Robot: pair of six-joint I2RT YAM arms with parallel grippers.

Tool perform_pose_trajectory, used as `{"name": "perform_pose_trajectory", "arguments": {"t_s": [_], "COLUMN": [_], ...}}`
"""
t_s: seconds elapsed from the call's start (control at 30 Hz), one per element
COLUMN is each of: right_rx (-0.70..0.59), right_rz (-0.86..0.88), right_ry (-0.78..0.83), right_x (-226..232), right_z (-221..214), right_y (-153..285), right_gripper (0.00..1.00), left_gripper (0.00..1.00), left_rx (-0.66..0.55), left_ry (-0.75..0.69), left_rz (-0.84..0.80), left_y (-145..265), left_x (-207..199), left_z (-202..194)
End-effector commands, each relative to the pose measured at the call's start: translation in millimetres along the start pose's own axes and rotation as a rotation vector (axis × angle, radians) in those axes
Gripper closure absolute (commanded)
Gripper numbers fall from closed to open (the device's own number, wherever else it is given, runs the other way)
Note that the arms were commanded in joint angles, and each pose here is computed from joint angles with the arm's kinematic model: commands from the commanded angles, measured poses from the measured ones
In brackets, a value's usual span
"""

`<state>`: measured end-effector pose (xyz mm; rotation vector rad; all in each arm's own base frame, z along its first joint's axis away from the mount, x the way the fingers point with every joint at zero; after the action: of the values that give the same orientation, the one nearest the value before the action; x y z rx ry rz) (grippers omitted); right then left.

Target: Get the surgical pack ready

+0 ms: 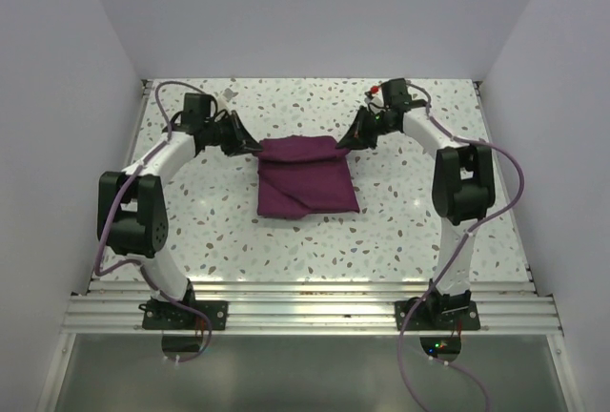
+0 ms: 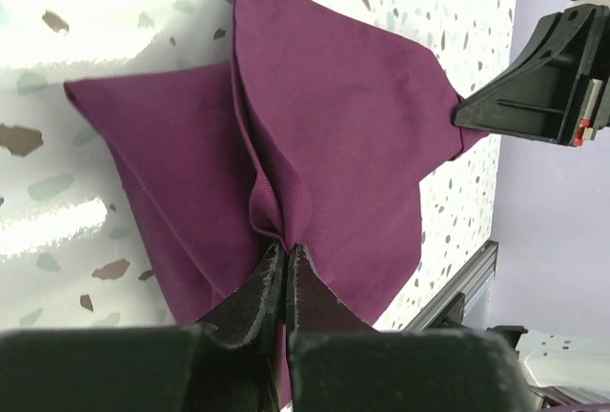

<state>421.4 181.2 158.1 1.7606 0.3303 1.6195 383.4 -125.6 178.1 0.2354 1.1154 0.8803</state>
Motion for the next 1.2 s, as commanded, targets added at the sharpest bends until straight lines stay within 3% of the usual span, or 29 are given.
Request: {"name": "perform_pose_trajectory", "arguments": {"t_s": [0.0, 0.53, 0.57, 0.73, 0.87, 0.9, 1.0, 1.07, 1.17], "right_rx": [0.028, 0.119, 0.126, 0.128, -0.012, -0.056, -0.185, -0.222, -0.177], "right_rz": [0.020, -0.076, -0.079, -0.123, -0.124, -0.112, -0.033, 0.058, 0.132], "right_ry": [0.051, 0.013, 0.017, 0.054, 0.220, 0.251, 0.342, 0.389, 0.436], "right_x": [11.2, -26.6, -28.2, -28.4, -5.4, 1.6, 28.4, 54.2, 67.9], "right_z": [-20.6, -50.4, -52.3, -56.3, -41.4, -35.6, -6.1, 13.8, 36.9], "right_y": [20.2, 13.0, 13.4, 24.5, 46.4, 49.9, 49.4, 48.2, 22.8], "right_gripper": [1.00, 1.00, 0.99, 0.77, 0.57, 0.45, 0.31, 0.27, 0.23], "left_gripper": [1.00, 1.00, 0.95, 0.75, 0.61, 0.59, 0.56, 0.55, 0.55], "left_rx": [0.008, 0.137, 0.145, 0.166, 0.151, 0.150, 0.132, 0.128, 0.139], "left_ry": [-0.040, -0.002, -0.007, -0.029, -0.059, -0.065, -0.083, -0.088, -0.086], "left_rz": [-0.006, -0.027, -0.038, -0.069, -0.057, -0.050, -0.042, -0.049, -0.046], "left_y": [11.5, 8.9, 9.1, 12.8, 18.3, 19.2, 21.1, 21.5, 21.4], "left_x": [-4.5, 13.2, 12.0, 12.3, 10.6, 10.7, 9.1, 8.0, 9.0], "left_z": [-10.5, -61.5, -64.2, -76.0, -76.3, -75.8, -71.9, -71.4, -72.9]}}
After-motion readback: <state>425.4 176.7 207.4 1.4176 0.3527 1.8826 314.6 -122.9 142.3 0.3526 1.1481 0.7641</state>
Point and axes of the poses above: each gripper's point midway between its finger pads, its own y axis back along the fingers, its own x axis along the line the jaws close on, z = x × y, the point moved 6 cm from there along y, back along the fingers, and after that the axes turned 6 degrees about -y, right-handed, at the moved point
